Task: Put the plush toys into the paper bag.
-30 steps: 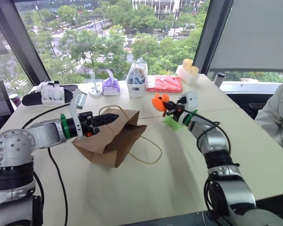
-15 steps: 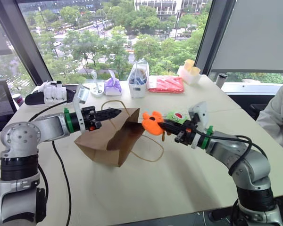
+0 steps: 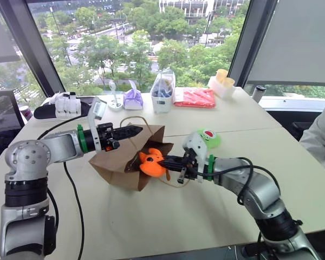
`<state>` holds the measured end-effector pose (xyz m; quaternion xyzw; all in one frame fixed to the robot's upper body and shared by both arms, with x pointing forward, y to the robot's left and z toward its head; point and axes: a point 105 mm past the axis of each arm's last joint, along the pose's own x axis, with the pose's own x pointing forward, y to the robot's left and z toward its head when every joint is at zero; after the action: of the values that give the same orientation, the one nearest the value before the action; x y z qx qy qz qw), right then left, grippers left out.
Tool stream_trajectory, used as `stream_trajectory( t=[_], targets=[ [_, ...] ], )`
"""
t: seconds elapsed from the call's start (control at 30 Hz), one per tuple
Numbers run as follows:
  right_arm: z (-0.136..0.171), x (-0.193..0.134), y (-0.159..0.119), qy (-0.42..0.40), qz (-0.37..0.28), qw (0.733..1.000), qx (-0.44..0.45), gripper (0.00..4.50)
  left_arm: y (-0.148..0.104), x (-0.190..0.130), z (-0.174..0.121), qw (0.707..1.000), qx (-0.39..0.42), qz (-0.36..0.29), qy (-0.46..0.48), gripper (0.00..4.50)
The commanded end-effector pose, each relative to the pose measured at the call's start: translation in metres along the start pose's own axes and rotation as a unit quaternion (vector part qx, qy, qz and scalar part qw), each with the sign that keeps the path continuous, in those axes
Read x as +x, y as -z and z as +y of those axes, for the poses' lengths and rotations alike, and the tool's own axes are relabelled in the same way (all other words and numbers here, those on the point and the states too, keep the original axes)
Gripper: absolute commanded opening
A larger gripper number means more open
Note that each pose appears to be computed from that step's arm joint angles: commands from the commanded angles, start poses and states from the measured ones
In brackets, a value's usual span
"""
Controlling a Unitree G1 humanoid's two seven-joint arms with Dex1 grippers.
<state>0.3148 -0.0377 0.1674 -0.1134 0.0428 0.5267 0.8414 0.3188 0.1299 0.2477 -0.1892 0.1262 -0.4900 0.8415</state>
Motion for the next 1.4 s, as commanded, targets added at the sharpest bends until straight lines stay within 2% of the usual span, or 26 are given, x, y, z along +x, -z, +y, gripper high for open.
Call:
stream_trajectory(
  t=[0.03, 0.13, 0.3, 0.67, 0.77, 0.93, 0.97, 1.1, 1.23, 1.33, 1.4],
  targets=[
    [-0.013, 0.014, -0.009, 0.008, -0.004, 0.999, -0.043, 0.02, -0.009, -0.002, -0.016, 0.999, 0.023, -0.011, 0.026, 0.00],
    [-0.018, 0.022, -0.009, -0.002, 0.012, 0.998, -0.067, 0.02, -0.008, -0.003, -0.018, 0.999, 0.023, -0.008, 0.029, 0.00],
    [-0.010, 0.037, -0.016, -0.042, 0.019, 0.994, -0.100, 0.02, -0.008, -0.003, -0.017, 0.999, 0.022, -0.010, 0.026, 0.00],
    [-0.007, 0.065, -0.027, -0.035, 0.028, 0.986, -0.160, 0.02, -0.008, -0.002, -0.016, 0.999, 0.023, -0.017, 0.023, 0.00],
    [-0.012, 0.067, -0.023, -0.017, 0.032, 0.984, -0.177, 1.23, -0.008, -0.002, -0.016, 0.999, 0.024, -0.018, 0.022, 0.00],
    [-0.019, 0.051, -0.032, 0.008, 0.007, 0.987, -0.158, 3.80, -0.008, -0.003, -0.015, 0.999, 0.022, -0.020, 0.020, 0.00],
    [-0.019, 0.045, -0.037, 0.009, -0.001, 0.987, -0.161, 4.44, -0.008, -0.003, -0.014, 0.999, 0.021, -0.021, 0.019, 0.00],
    [-0.022, 0.016, -0.057, 0.032, -0.044, 0.989, -0.136, 4.44, -0.007, -0.003, -0.014, 0.999, 0.019, -0.023, 0.018, 0.00],
    [-0.027, -0.022, -0.063, 0.046, -0.063, 0.993, -0.093, 4.44, -0.006, -0.003, -0.012, 0.999, 0.016, -0.024, 0.016, 0.00],
    [-0.055, -0.055, -0.063, 0.123, -0.079, 0.989, -0.027, 4.44, -0.006, -0.005, -0.011, 1.000, 0.012, -0.024, 0.014, 0.00],
    [-0.085, -0.078, -0.041, 0.207, -0.044, 0.977, -0.023, 4.44, -0.005, -0.005, -0.010, 1.000, 0.010, -0.024, 0.014, 0.00]
  ],
)
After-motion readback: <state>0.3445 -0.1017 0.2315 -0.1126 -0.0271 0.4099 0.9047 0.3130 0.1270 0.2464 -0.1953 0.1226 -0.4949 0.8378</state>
